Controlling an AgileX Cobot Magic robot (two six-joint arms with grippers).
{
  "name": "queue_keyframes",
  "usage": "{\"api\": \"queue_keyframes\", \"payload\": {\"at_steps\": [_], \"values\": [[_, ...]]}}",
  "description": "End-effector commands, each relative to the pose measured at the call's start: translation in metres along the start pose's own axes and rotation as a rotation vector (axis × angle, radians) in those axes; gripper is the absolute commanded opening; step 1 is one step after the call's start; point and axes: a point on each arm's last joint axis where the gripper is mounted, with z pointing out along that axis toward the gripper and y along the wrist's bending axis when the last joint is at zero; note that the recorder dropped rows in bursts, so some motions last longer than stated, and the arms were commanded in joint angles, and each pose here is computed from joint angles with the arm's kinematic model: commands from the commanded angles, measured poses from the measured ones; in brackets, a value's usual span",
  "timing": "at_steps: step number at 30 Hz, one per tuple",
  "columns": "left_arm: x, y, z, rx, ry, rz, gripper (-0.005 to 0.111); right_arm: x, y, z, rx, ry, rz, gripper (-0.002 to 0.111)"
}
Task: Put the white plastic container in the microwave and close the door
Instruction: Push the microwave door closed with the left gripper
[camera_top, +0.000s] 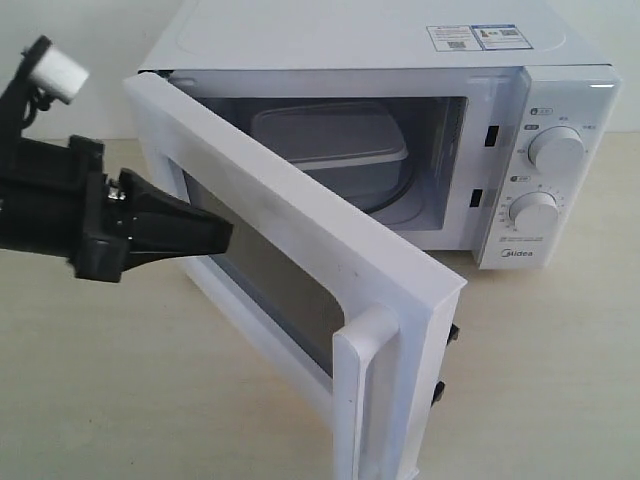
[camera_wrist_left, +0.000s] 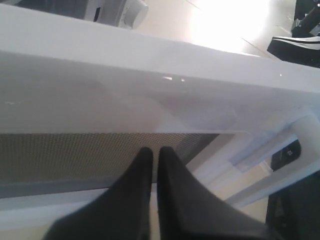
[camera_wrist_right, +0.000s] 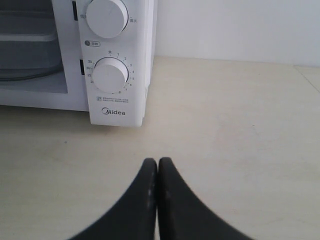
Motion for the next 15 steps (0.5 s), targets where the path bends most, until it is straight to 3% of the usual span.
{"api": "queue_keyframes", "payload": {"at_steps": [1, 9, 15], "values": [[-0.006, 0.008, 0.021, -0.017, 0.013, 0.01, 0.004, -0.001, 0.0, 0.0, 0.005, -0.011, -0.003, 0.0], [-0.03, 0.013, 0.04, -0.012, -0.028, 0.019, 0.004, -0.001, 0.0, 0.0, 0.005, -0.011, -0.003, 0.0], [-0.039, -0.001, 0.032, 0.079, -0.041, 0.051, 0.004, -0.001, 0.0, 0.0, 0.005, -0.011, -0.003, 0.0]]}}
